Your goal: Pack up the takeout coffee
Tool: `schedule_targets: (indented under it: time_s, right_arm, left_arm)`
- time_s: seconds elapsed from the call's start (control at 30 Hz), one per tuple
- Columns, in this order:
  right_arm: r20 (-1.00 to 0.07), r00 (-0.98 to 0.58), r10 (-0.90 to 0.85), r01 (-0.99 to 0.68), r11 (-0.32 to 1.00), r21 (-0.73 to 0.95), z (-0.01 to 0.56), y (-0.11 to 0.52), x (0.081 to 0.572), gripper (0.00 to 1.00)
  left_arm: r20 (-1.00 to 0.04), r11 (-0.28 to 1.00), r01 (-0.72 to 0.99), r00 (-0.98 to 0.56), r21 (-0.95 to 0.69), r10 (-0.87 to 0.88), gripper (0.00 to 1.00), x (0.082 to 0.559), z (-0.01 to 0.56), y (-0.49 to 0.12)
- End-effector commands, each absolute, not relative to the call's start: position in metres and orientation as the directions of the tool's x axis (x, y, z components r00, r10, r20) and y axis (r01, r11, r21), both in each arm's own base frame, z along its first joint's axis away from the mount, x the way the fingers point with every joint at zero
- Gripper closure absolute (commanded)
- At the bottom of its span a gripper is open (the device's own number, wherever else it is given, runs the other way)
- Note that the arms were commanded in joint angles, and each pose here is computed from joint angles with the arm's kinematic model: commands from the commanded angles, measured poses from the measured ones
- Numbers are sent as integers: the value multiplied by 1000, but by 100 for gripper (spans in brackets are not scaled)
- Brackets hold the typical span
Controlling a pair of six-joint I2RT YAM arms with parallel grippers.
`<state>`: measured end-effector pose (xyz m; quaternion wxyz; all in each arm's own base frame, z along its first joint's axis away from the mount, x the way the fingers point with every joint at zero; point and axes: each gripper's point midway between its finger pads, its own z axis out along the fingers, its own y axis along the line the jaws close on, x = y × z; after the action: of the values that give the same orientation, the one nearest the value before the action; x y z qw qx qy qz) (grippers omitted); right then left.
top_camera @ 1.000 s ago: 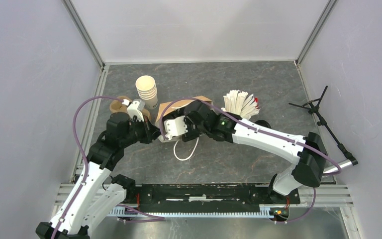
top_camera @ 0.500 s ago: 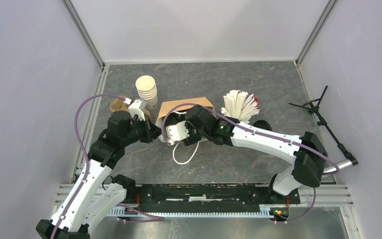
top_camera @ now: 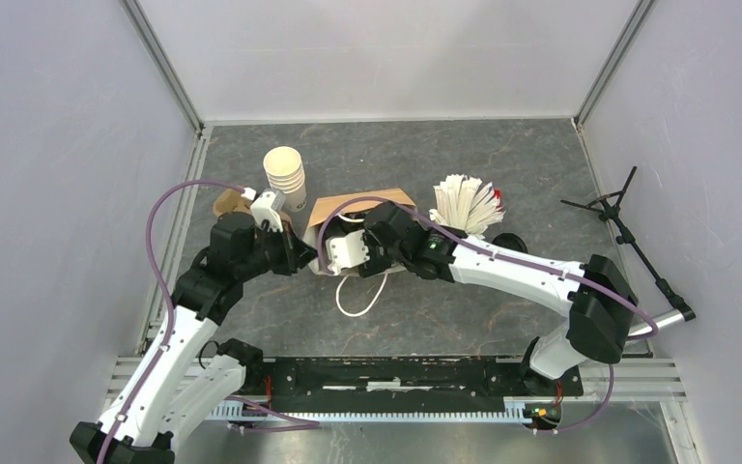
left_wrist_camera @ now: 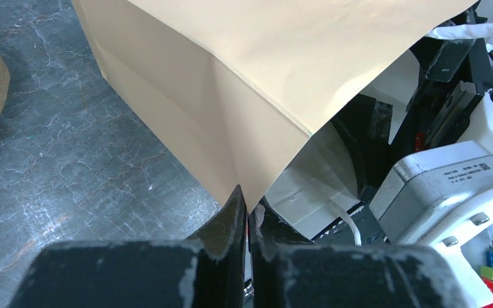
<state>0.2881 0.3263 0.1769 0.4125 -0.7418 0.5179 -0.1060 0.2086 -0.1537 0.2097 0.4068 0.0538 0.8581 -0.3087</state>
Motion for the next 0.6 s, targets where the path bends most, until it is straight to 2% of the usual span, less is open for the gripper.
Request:
schedule_targets:
  time_s: [0.0, 0.1, 0.3, 0.4, 0.57]
  right_arm:
    - [-283, 452, -846, -636, -84, -767, 201, 328, 299, 16]
    - [-282, 453, -846, -644, -92, -759, 199, 329, 299, 16]
    - [-285, 444, -850, -652, -88, -753, 197, 329, 303, 15]
    - [-291, 441, -849, -651, -80, -755, 198, 331, 306, 15]
    - [-304, 435, -847, -653, -65, -755, 199, 334, 307, 15]
  left_arm:
    - [-774, 800, 385, -616, -460, -148, 90, 213, 230, -154]
    - [-770, 801, 375, -619, -466, -158, 87, 215, 230, -154]
    - [-770, 813, 360, -617, -457, -160, 74, 218, 230, -151]
    - [-768, 823, 346, -621, -450, -158, 63, 219, 228, -149]
    - [-752, 829, 323, -638, -457, -166, 58, 217, 221, -148]
